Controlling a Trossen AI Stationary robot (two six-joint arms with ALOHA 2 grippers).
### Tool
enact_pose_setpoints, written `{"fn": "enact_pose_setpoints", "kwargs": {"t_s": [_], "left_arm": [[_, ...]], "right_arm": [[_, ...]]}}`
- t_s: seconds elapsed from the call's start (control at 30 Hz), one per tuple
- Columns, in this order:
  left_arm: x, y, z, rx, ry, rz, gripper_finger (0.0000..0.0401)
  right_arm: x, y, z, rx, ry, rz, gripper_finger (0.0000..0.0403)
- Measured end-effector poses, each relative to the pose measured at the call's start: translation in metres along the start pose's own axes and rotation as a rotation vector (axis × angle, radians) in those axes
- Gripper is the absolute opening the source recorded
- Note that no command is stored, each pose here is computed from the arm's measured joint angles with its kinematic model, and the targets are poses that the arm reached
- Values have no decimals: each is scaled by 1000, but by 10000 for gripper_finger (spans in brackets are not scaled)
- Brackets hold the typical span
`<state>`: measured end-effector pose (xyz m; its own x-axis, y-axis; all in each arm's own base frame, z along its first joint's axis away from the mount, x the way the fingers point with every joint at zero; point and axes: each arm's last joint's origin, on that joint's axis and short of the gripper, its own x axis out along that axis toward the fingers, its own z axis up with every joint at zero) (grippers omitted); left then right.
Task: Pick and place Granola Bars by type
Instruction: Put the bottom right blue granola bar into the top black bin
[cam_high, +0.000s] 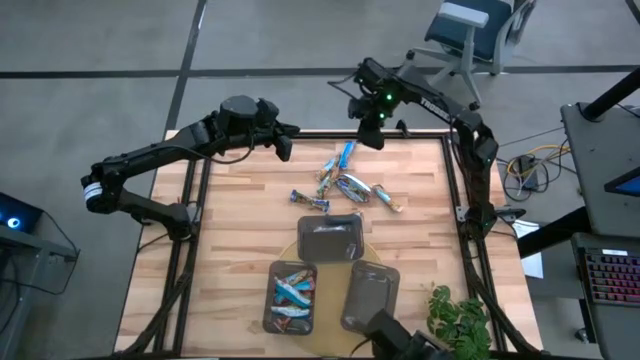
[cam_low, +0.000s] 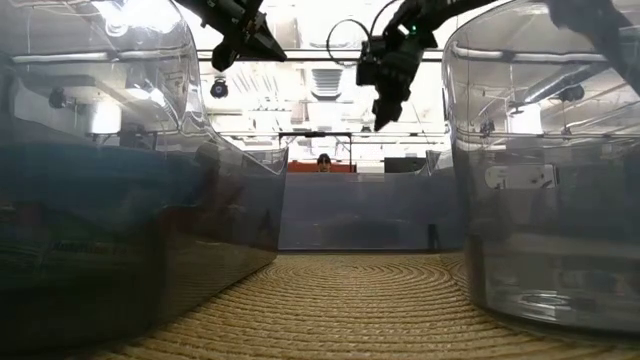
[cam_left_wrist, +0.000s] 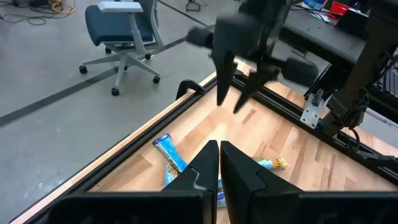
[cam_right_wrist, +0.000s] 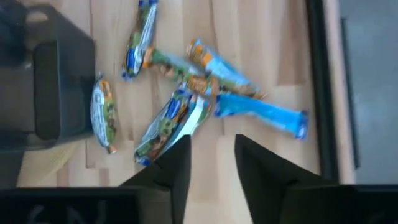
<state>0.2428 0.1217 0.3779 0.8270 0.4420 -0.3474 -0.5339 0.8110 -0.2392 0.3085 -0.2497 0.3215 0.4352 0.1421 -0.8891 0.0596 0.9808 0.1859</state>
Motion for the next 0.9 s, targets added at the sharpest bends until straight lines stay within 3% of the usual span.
{"fn": "enact_pose_setpoints", "kwargs": {"t_s": [0.27,0.4,0.57,0.7,0.9], "left_arm": [[-1,0,1,-1,-3,-8,0],[-1,0,1,-1,-3,-8,0],[-1,0,1,-17,-3,-6,0],[-1,0,0,-19,-3,-6,0],[-1,0,0,-21,0,-5,0]], "right_arm": [[37,-3,-23,27,57,52,228],[50,-9,-24,49,41,-21,271],[55,-21,-22,374,27,-222,298],[61,-32,-23,640,41,-245,301],[68,-43,-9,894,-5,-248,289]]}}
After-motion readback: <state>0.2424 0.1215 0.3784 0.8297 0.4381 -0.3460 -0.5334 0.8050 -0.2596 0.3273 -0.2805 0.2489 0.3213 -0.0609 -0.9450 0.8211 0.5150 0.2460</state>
